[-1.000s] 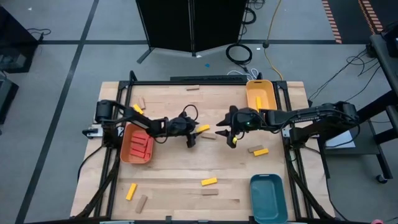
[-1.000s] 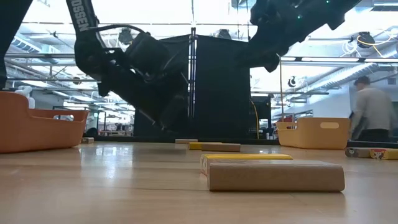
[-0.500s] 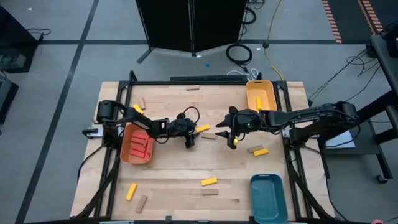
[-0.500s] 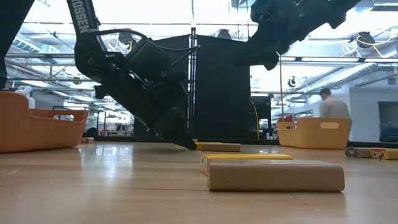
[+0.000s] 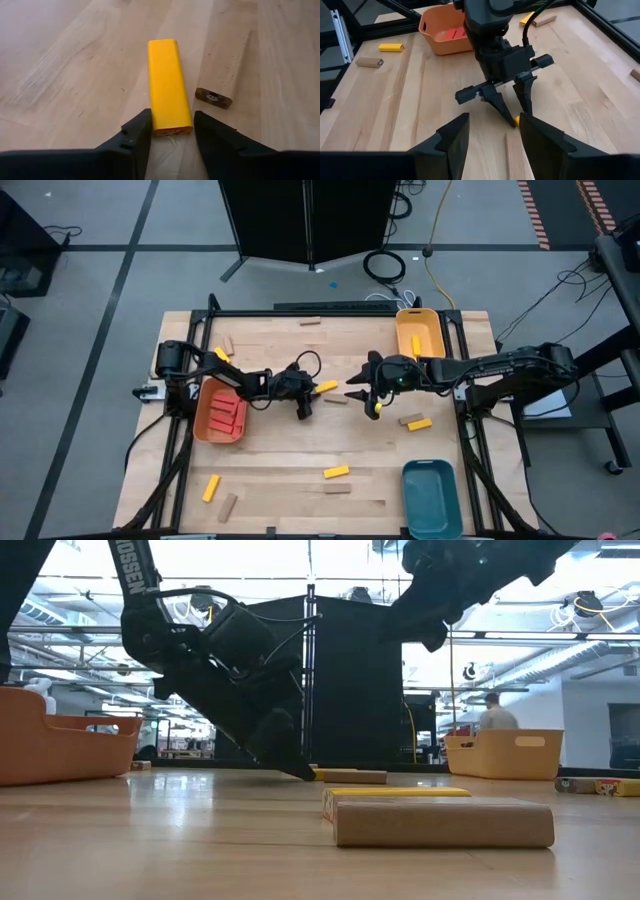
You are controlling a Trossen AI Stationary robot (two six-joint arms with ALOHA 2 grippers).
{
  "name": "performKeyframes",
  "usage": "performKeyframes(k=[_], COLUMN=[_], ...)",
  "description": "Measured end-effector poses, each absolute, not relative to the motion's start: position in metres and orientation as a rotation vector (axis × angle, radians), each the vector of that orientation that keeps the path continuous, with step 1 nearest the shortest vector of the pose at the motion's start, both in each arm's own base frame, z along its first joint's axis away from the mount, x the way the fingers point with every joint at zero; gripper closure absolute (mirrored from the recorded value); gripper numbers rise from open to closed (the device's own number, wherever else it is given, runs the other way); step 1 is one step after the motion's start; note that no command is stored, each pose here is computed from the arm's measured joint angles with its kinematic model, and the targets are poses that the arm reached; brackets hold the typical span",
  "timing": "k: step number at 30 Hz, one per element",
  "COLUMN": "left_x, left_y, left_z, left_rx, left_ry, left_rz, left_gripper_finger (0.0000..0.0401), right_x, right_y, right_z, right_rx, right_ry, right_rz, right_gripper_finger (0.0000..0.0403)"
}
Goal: Sort blocks
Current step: Put the yellow block into the yellow bin
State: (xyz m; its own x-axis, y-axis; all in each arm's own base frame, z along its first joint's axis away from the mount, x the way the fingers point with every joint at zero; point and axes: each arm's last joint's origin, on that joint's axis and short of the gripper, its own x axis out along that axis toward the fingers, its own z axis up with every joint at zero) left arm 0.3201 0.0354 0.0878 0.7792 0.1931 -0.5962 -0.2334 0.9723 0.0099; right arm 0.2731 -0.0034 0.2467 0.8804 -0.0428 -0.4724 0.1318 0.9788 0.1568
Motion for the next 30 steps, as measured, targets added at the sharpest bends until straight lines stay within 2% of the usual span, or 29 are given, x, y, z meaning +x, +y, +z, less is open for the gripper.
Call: performKeyframes(k=[7, 17, 30], left_x=[0.32, 0.319, 0.318], left_y=[0.035, 0.035, 0.002], left_z=[0.088, 0.1, 0.17], left_rx=[-0.065, -0.042, 0.134], left_ry=[0.637, 0.609, 0.332], left_rz=[0.226, 0.218, 0.084], left_gripper_finger=[0.0316, 0.0305, 0.0303], right_x=[0.273, 0.272, 0.275], right_y=[0.004, 0.01, 0.01], right_z=[0.247, 0.244, 0.24], right_rx=[0.19, 0.146, -0.049], right_ry=[0.489, 0.52, 0.535], right_rz=[-0.065, -0.033, 0.017], right_gripper_finger=[0.0235, 0.0235, 0.0233])
